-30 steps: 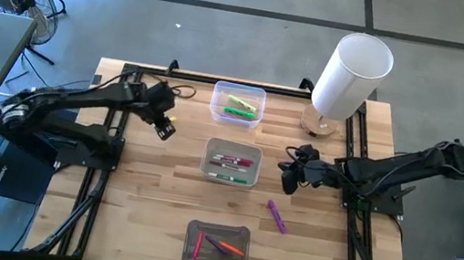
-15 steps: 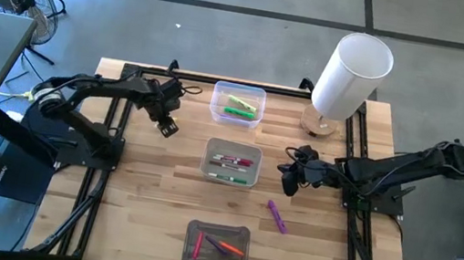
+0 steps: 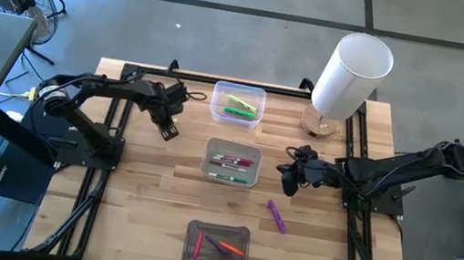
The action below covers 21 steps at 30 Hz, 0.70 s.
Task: Pick & Place Markers
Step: Put the yellow pen into the black bin
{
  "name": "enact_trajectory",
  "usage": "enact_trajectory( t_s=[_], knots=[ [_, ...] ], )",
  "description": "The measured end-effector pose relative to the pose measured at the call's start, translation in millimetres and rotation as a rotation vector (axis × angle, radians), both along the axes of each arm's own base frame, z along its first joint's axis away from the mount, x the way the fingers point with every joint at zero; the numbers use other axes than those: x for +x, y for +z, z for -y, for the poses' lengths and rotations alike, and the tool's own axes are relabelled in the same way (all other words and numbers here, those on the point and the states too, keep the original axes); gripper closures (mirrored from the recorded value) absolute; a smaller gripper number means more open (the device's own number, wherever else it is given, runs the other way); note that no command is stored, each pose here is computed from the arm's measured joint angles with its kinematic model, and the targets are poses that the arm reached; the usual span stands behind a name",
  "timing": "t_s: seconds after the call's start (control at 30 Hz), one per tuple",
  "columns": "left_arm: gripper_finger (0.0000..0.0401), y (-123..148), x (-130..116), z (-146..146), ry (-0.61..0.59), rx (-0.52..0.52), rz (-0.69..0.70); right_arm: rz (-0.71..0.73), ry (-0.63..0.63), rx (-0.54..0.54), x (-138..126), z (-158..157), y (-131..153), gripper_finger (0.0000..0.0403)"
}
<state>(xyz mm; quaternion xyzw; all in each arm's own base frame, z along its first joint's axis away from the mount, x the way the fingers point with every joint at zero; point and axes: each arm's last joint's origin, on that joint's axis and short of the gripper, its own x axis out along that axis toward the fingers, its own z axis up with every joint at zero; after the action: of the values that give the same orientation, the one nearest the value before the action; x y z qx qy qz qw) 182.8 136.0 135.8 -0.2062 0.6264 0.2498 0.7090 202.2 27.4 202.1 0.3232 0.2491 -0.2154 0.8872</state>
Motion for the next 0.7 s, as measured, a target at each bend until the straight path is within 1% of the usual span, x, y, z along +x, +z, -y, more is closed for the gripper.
enact_trajectory(
  t_s=[0.03,0.07,0.17,0.27,0.37,0.43,0.53,0.57,0.7],
  knots=[
    [0.0365,0,1,2,-0.012,0.004,-0.005,0.009,0.000,0.002,1,0,1,0.0402],
    [0.0376,0,3,4,-0.023,0.007,-0.008,0.019,0.000,0.003,1,0,1,0.0402],
    [0.0373,0,7,10,-0.048,0.038,-0.028,0.050,-0.002,0.006,3,0,4,0.0402],
    [0.0357,-1,11,17,-0.051,0.067,-0.048,0.055,-0.010,0.001,3,0,4,0.0403],
    [0.0360,4,11,23,-0.055,0.076,-0.043,0.059,-0.009,0.003,3,0,5,0.0403],
    [0.0368,8,10,27,-0.062,0.056,-0.028,0.060,-0.006,0.013,3,-1,5,0.0403],
    [0.0372,13,5,34,-0.071,-0.026,-0.002,0.064,-0.015,0.030,3,-1,5,0.0403],
    [0.0372,18,3,36,-0.066,-0.039,0.011,0.064,-0.015,0.030,3,-1,5,0.0403],
    [0.0370,34,-4,42,-0.038,-0.035,0.061,0.064,-0.016,0.032,3,-1,5,0.0403]
  ],
)
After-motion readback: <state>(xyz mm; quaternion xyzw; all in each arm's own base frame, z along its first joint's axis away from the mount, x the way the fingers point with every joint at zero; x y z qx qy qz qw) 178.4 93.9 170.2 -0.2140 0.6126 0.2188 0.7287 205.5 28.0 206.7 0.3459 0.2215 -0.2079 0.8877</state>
